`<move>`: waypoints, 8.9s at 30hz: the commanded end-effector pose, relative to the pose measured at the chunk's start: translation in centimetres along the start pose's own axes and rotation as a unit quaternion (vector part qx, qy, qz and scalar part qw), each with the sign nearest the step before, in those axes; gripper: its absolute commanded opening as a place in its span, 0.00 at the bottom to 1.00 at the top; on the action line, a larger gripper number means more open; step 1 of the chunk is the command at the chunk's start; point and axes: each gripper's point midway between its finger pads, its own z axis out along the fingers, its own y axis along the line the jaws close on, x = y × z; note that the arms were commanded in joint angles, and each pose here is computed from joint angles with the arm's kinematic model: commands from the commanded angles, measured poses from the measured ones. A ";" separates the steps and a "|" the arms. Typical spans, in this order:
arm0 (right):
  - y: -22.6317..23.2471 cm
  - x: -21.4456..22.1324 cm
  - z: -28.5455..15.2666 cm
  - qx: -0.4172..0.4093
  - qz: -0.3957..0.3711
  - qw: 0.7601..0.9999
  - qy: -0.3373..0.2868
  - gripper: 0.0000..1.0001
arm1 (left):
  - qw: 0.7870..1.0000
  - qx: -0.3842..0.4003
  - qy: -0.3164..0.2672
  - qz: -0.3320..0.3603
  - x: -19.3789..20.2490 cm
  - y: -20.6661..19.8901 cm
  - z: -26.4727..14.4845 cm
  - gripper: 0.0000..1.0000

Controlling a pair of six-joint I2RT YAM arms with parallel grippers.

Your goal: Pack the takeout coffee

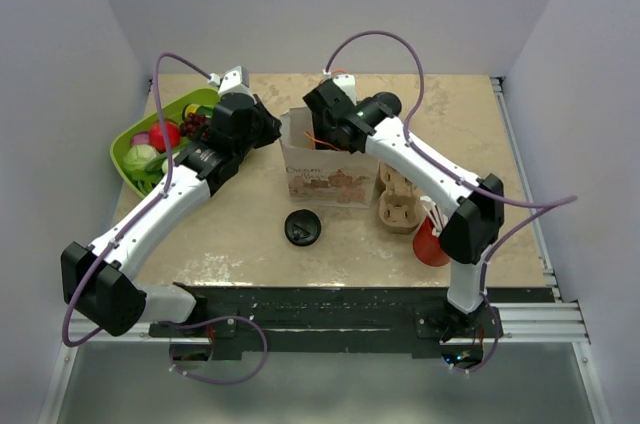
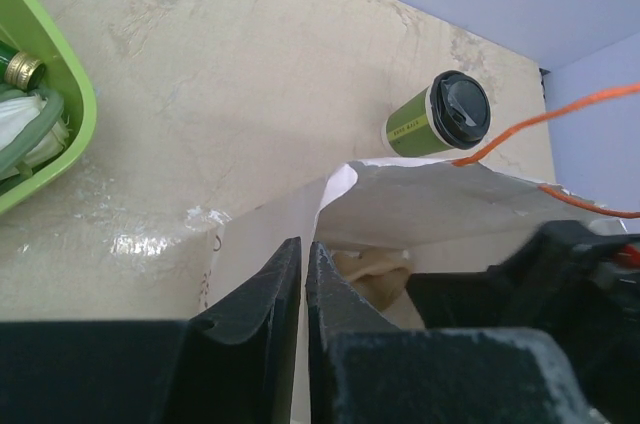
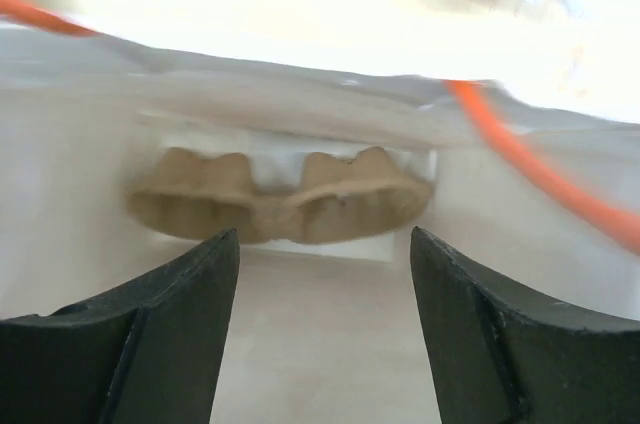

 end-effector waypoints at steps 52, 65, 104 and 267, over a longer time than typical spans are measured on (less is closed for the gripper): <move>-19.1 -13.6 -2.7 -0.113 0.062 0.974 -0.185 0.98 | 0.998 -0.044 -0.046 0.030 -5.3 2.1 0.4 0.10; -13.8 -12.8 -6.4 -0.197 -0.032 0.959 -0.200 0.98 | 0.989 0.045 -0.100 0.094 -8.7 -1.8 -0.4 0.00; -2.6 -7.0 -12.3 -0.261 -0.187 0.897 -0.305 0.82 | 0.857 0.347 -0.107 0.365 -6.0 -11.1 -2.9 0.00; -15.1 -14.3 -9.4 -0.090 0.081 0.959 -0.257 0.98 | 0.993 0.075 0.071 0.050 -3.5 -5.0 5.9 0.18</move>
